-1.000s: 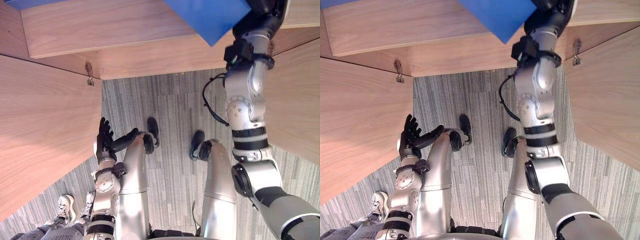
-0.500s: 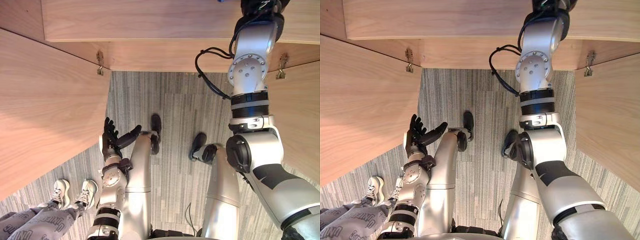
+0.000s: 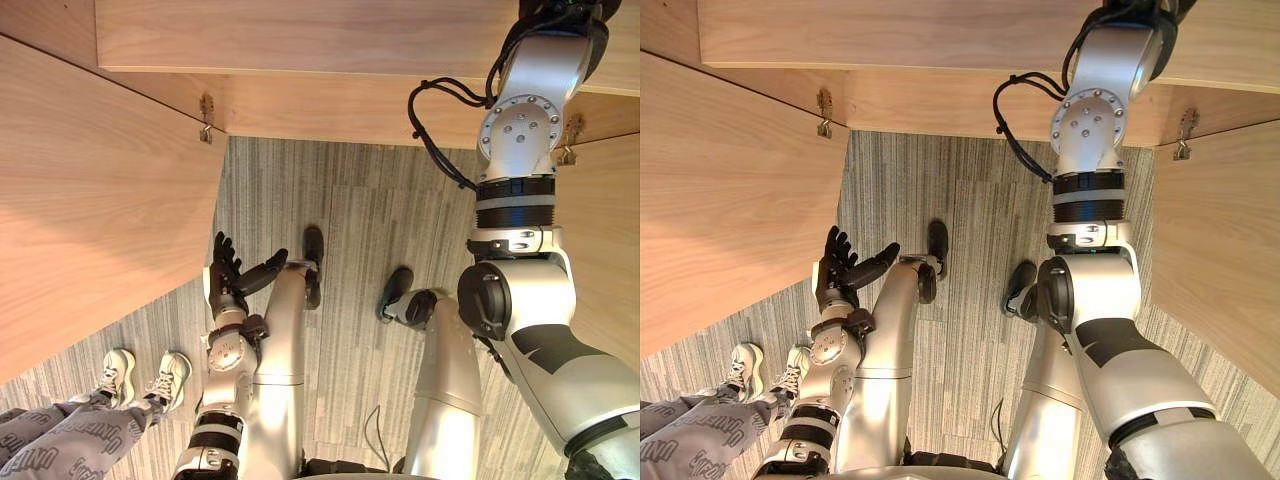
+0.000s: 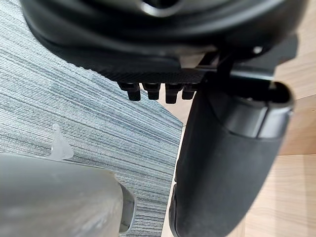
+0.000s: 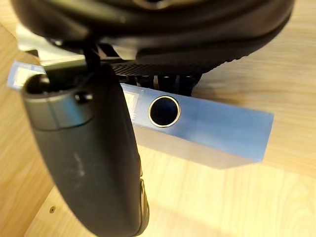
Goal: Walk over to the cabinet, pick up the folder, carry it to the office cabinet, place the folder inside the office cabinet, then close the office cabinet door
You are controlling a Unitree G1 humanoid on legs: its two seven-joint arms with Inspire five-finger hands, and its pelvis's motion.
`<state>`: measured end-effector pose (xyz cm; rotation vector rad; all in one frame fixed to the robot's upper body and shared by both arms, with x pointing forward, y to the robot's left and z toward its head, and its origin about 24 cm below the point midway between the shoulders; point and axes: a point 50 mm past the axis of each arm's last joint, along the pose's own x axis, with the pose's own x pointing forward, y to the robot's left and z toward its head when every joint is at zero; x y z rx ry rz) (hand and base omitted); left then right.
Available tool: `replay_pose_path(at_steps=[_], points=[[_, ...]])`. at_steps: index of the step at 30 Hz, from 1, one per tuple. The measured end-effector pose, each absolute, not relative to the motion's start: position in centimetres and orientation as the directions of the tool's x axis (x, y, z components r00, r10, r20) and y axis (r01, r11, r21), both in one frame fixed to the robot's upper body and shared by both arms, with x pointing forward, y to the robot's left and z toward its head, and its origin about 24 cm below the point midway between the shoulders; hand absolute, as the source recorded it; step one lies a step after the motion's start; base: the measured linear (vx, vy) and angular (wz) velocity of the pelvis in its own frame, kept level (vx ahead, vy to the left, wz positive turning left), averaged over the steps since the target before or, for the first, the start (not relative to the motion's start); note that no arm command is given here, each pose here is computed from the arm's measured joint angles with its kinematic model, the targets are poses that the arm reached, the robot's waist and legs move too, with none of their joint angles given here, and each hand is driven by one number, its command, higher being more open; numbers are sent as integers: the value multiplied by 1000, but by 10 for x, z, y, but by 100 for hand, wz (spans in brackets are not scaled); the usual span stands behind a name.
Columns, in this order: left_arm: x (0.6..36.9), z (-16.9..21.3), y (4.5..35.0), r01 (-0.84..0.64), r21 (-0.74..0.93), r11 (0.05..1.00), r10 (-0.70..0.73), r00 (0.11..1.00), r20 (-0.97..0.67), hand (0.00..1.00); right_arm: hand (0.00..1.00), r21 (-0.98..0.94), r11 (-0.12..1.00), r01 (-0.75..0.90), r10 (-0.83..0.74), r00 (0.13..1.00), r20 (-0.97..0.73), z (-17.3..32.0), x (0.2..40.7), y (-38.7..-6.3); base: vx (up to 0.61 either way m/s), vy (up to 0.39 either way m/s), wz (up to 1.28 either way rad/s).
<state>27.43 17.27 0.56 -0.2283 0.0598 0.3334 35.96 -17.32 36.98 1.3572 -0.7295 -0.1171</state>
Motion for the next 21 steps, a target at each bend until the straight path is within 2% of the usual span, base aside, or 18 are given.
replay_pose_path(at_steps=[4,7,12,17,19,21], points=[[275,6,173,-331,-209,920,317,943,-98,100,100,901,280,-333,-484,761,432,372,357,-171,0,0,0],[276,5,175,-333,-201,921,318,943,-103,100,100,871,360,-333,-463,747,477,367,353,-165,-24,-1,-3],[275,1,180,-338,-177,924,321,940,-120,100,100,695,663,-277,-355,702,618,350,347,-157,-6,-1,-3],[273,-1,184,-344,-167,924,326,937,-127,100,100,535,815,-222,-258,688,678,334,345,-168,0,0,0],[270,-3,190,-365,-185,913,343,929,-141,100,100,417,886,-200,-170,697,697,323,343,-171,0,0,0],[267,-7,194,-376,-196,906,350,924,-155,100,100,222,963,-155,-49,706,706,311,341,-174,0,0,0]])
